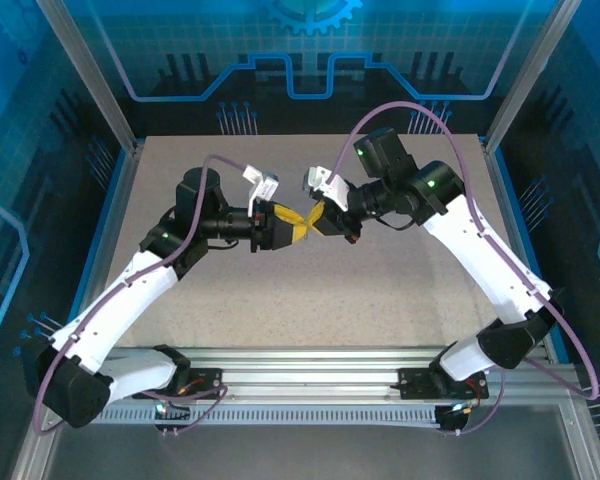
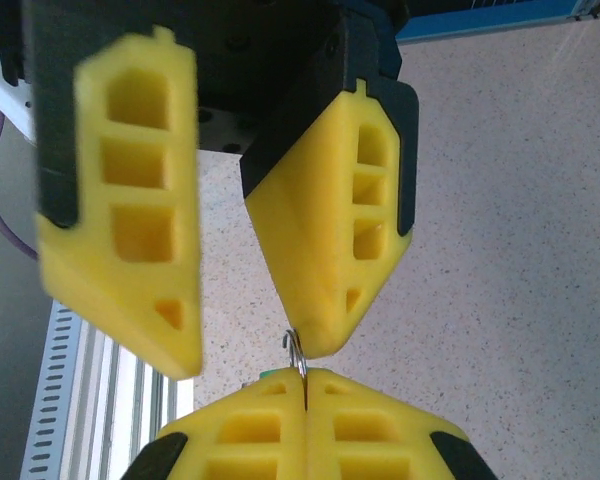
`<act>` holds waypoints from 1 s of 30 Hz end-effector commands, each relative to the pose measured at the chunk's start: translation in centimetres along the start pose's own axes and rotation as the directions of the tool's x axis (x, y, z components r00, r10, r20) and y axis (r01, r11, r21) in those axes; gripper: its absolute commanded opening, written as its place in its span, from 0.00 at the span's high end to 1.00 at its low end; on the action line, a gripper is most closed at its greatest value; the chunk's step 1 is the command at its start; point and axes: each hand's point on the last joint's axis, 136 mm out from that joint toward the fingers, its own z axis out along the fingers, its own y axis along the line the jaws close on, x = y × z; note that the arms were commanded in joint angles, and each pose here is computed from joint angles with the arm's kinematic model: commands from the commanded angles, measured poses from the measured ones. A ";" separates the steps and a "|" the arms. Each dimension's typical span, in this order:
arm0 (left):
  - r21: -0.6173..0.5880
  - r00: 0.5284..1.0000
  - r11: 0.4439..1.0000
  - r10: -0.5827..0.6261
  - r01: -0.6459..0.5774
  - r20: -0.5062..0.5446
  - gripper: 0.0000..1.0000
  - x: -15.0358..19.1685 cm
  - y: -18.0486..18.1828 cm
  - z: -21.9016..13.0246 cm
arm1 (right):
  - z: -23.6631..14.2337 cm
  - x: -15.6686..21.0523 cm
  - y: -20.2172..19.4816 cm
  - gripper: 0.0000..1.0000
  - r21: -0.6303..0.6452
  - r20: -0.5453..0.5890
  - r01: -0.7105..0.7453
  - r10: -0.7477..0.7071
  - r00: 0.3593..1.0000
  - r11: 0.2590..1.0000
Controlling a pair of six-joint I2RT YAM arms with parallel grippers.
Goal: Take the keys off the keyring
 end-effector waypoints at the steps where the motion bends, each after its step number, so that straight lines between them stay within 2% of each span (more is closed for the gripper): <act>1: 0.043 1.000 0.999 0.017 -0.017 -0.006 0.65 -0.8 -0.9 -0.1 | -0.1 -0.5 0.9 0.99 -0.036 0.000 0.012 -0.012 1.000 0.999; 6: 0.040 1.000 0.999 0.013 -0.012 -0.016 0.82 -0.5 -0.7 0.0 | -0.2 -0.7 0.8 0.99 -0.030 0.000 0.015 -0.015 1.000 0.999; 12: 0.032 1.000 0.999 0.014 -0.013 -0.017 0.97 -0.5 -0.5 0.1 | -0.4 -0.8 0.4 0.98 -0.014 0.007 0.010 -0.010 1.000 1.000; 13: 0.033 1.000 0.999 0.014 -0.014 -0.015 1.00 -0.5 -0.5 0.1 | -0.4 -0.8 0.2 0.96 -0.007 0.009 0.004 -0.004 1.000 1.000; 15: 0.025 1.000 1.000 0.015 -0.015 -0.006 1.00 -0.6 -0.3 0.1 | -0.7 -1.0 -0.5 0.87 0.024 0.028 -0.021 0.020 0.999 1.000; 17: 0.010 1.000 1.000 0.021 -0.021 0.013 1.00 -0.8 -0.1 0.0 | -1.3 -1.2 -1.1 0.79 0.039 0.079 -0.059 0.056 0.995 0.997; 18: -0.004 0.999 1.000 0.024 -0.024 0.027 1.00 -0.9 0.1 0.0 | -1.7 -1.2 -1.6 0.71 0.055 0.108 -0.089 0.083 0.991 0.994; 20: -0.031 0.997 0.999 0.037 -0.035 0.066 1.00 -1.2 0.5 -0.2 | -2.9 -1.4 -2.8 0.60 0.103 0.206 -0.144 0.121 0.971 0.984; 22: -0.048 0.993 0.998 0.055 -0.050 0.104 1.00 -1.5 0.7 -0.4 | -4.0 -1.6 -3.5 0.54 0.125 0.310 -0.200 0.153 0.938 0.972; 26: -0.065 0.979 0.995 0.084 -0.073 0.185 1.00 -2.3 0.8 -0.8 | -5.7 -1.6 -4.4 0.55 0.134 0.487 -0.285 0.187 0.853 0.949; 30: -0.091 0.959 0.991 0.115 -0.094 0.257 1.00 -3.0 1.1 -1.1 | -5.6 -1.4 -4.1 0.61 0.054 0.573 -0.325 0.237 0.784 0.944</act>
